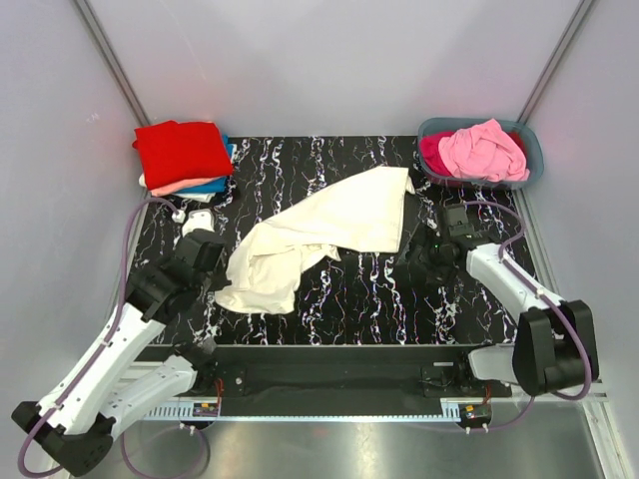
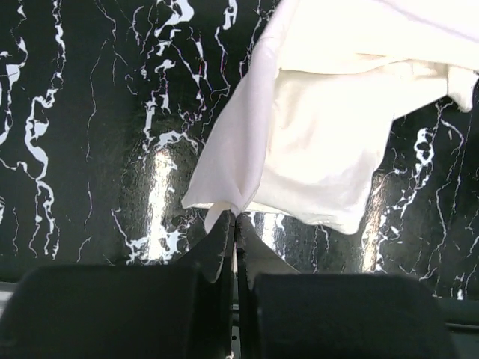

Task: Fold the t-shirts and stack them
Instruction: Flatten the tshirt out

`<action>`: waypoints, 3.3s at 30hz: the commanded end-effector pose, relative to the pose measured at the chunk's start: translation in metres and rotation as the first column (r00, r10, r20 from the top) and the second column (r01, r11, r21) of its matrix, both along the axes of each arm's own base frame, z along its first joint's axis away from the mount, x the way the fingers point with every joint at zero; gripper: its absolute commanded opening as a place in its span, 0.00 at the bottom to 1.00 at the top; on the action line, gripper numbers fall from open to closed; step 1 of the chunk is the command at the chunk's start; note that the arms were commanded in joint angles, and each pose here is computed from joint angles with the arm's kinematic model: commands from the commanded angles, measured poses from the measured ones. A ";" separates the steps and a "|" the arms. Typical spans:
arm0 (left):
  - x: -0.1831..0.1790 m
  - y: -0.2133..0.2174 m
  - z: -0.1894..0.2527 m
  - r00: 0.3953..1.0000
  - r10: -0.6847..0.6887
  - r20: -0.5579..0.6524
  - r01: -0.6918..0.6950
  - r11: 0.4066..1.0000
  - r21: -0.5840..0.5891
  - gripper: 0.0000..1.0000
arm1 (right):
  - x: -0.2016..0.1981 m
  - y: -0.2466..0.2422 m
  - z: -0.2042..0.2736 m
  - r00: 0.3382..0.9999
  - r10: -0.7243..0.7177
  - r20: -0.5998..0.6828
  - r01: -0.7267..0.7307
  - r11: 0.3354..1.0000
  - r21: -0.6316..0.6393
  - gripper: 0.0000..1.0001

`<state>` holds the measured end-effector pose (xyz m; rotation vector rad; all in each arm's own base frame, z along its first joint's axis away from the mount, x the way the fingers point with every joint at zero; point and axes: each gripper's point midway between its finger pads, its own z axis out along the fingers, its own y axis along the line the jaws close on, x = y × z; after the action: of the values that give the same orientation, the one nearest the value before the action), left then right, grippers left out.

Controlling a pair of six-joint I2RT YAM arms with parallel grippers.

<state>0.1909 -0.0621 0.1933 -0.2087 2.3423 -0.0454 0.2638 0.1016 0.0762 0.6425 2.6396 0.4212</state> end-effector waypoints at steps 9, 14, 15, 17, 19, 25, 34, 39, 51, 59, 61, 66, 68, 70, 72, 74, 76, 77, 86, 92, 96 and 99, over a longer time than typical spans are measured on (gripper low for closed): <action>0.010 -0.006 0.013 0.993 -0.031 0.112 0.036 0.998 -0.047 0.04 | 0.080 0.023 -0.021 0.997 0.030 0.068 -0.033 0.998 0.046 1.00; 0.010 -0.002 0.014 0.991 -0.010 0.133 0.017 0.999 -0.052 0.05 | 0.112 0.032 -0.046 0.998 0.061 0.023 -0.062 0.997 0.037 0.94; 0.010 -0.002 0.015 0.991 -0.009 0.135 0.016 0.999 -0.050 0.05 | 0.123 0.034 -0.043 0.997 0.062 0.038 -0.064 0.997 0.041 0.93; 0.010 0.000 0.014 0.991 0.001 0.136 0.005 0.999 -0.046 0.05 | 0.128 0.037 -0.053 0.997 0.074 0.018 -0.075 0.996 0.047 0.83; 0.011 0.002 0.015 0.990 0.009 0.142 -0.003 0.999 -0.044 0.05 | 0.132 0.045 -0.053 0.995 0.096 0.022 -0.097 0.992 0.079 0.67; 0.010 0.004 0.015 0.989 0.022 0.149 -0.016 0.999 -0.044 0.05 | 0.105 0.044 -0.045 0.994 0.110 0.018 -0.111 0.989 0.095 0.00; 0.009 0.007 0.019 0.985 0.033 0.168 -0.024 0.998 -0.057 0.04 | -0.016 0.024 0.067 0.997 0.051 0.061 -0.060 0.986 0.155 0.00; 0.010 0.007 0.019 0.985 0.033 0.172 -0.023 0.998 -0.063 0.04 | -0.041 0.041 0.167 0.964 0.006 0.265 -0.100 0.934 0.344 0.00; 0.012 0.006 0.015 0.987 0.029 0.156 -0.019 0.998 -0.063 0.04 | 0.180 -0.003 0.089 0.996 -0.086 -0.004 0.086 0.986 0.140 0.99; 0.013 0.006 0.015 0.987 0.032 0.156 -0.022 0.998 -0.066 0.03 | 0.144 -0.009 0.123 0.987 -0.029 0.157 0.011 0.994 0.109 0.97; 0.014 0.005 0.014 0.988 0.028 0.151 -0.018 0.998 -0.067 0.03 | 0.137 0.001 0.115 0.983 -0.021 0.182 -0.010 0.986 0.167 0.94; 0.014 0.006 0.013 0.988 0.029 0.150 -0.019 0.998 -0.066 0.03 | 0.135 0.029 0.078 0.991 0.068 0.120 -0.091 0.974 0.206 0.79; 0.014 0.005 0.015 0.988 0.029 0.154 -0.018 0.997 -0.069 0.03 | 0.138 0.039 0.063 0.992 0.087 0.093 -0.105 0.972 0.211 0.72; 0.013 0.006 0.015 0.988 0.030 0.154 -0.020 0.997 -0.069 0.03 | 0.144 0.046 0.050 0.993 0.096 0.074 -0.110 0.970 0.219 0.69; 0.014 0.006 0.015 0.987 0.032 0.157 -0.021 0.997 -0.069 0.03 | 0.149 0.053 0.045 0.991 0.112 0.069 -0.124 0.968 0.219 0.68; 0.014 0.006 0.015 0.987 0.033 0.157 -0.022 0.997 -0.069 0.03 | 0.156 0.056 0.033 0.992 0.118 0.044 -0.125 0.968 0.218 0.66; 0.014 0.006 0.015 0.987 0.030 0.156 -0.019 0.997 -0.070 0.03 | 0.160 0.058 0.019 0.993 0.120 0.013 -0.120 0.969 0.217 0.65; 0.014 0.006 0.015 0.987 0.030 0.156 -0.019 0.997 -0.070 0.03 | 0.165 0.060 0.019 0.992 0.123 0.019 -0.125 0.968 0.218 0.64; 0.014 0.006 0.015 0.987 0.030 0.159 -0.018 0.997 -0.077 0.03 | 0.181 0.066 -0.005 0.992 0.122 -0.013 -0.116 0.969 0.218 0.60; 0.014 0.006 0.016 0.986 0.030 0.164 -0.017 0.997 -0.080 0.03 | 0.190 0.072 -0.015 0.992 0.124 -0.026 -0.116 0.970 0.213 0.56; 0.013 0.006 0.016 0.986 0.030 0.165 -0.017 0.997 -0.080 0.03 | 0.194 0.074 -0.021 0.991 0.125 -0.041 -0.114 0.971 0.210 0.42; 0.014 0.007 0.017 0.986 0.031 0.167 -0.018 0.997 -0.080 0.02 | 0.195 0.074 -0.019 0.991 0.129 -0.032 -0.120 0.970 0.212 0.18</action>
<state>0.1977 -0.0521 0.1999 -0.2634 2.2215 -0.1025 0.4474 0.1693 0.0427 0.5947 2.7528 0.7136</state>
